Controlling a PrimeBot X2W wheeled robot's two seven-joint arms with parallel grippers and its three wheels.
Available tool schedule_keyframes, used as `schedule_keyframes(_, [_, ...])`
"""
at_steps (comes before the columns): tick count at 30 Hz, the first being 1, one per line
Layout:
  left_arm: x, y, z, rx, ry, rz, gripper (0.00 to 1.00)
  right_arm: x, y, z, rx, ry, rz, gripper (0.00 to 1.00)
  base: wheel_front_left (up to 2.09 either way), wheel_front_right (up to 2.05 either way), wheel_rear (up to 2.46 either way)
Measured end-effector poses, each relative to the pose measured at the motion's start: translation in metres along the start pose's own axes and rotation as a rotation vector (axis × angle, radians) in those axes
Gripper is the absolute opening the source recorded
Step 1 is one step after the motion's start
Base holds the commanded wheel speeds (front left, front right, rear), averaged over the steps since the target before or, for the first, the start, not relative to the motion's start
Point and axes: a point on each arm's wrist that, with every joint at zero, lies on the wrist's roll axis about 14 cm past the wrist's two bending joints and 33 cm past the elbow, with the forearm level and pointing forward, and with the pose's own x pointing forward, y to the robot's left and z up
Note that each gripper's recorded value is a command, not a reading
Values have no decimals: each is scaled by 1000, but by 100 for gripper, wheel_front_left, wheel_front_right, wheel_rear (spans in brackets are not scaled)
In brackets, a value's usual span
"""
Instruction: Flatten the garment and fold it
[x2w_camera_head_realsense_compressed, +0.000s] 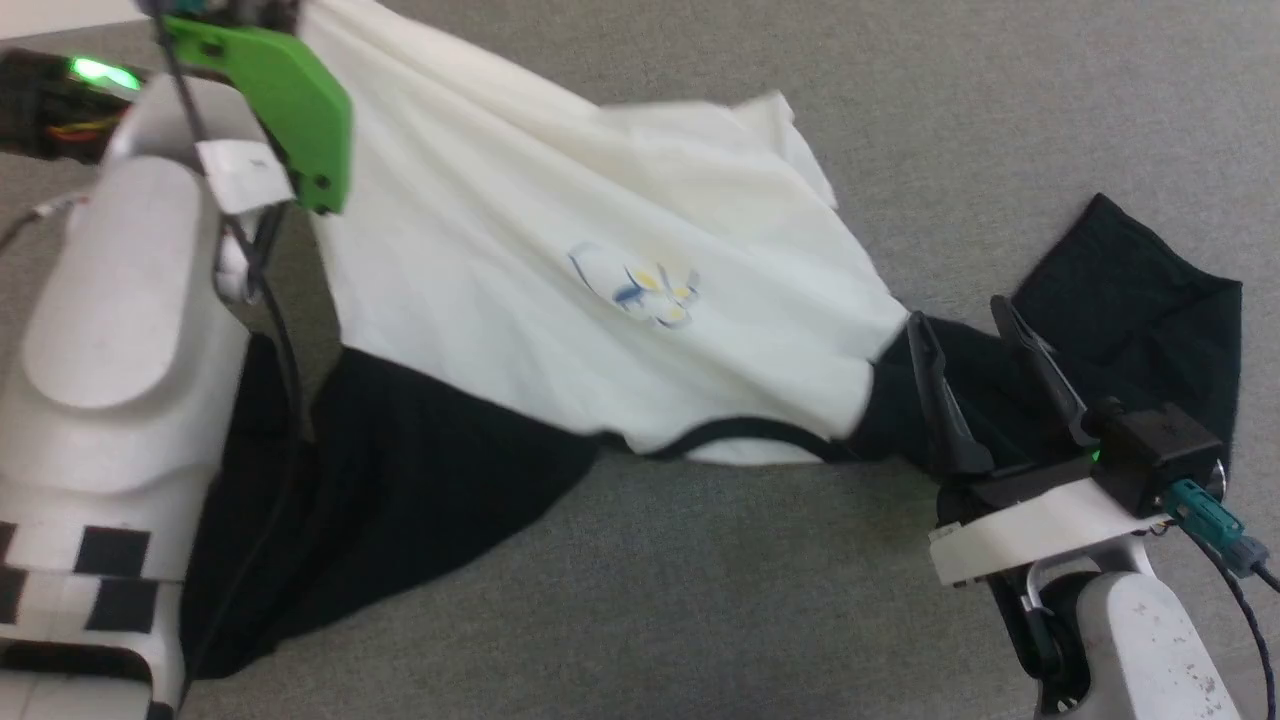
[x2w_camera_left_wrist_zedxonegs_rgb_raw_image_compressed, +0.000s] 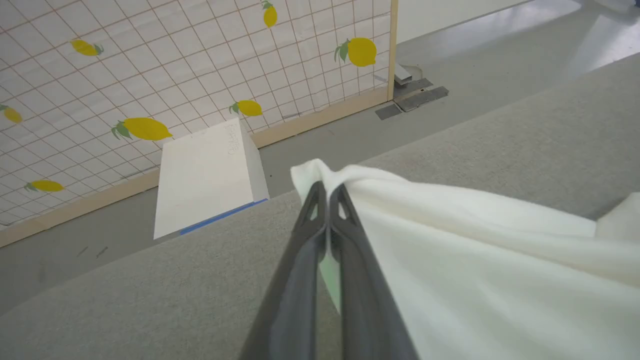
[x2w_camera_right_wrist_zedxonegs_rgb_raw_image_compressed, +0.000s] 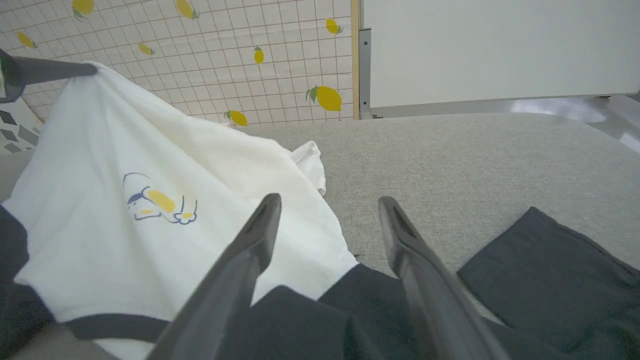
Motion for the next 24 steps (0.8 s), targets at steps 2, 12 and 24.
schedule_keyframes(2, [6,16,-2,-11,-17,57,0,3,1,-2,-2,4,5,100,0,0,0])
schedule_keyframes(12, [-1,17,-37,-205,-75,79,100,20,12,-2,-22,6,46,100,0,0,0])
schedule_keyframes(24, [-122,-51,-64,-365,-246,-11,100,6,28,20,-18,-18,91,100,0,0,0])
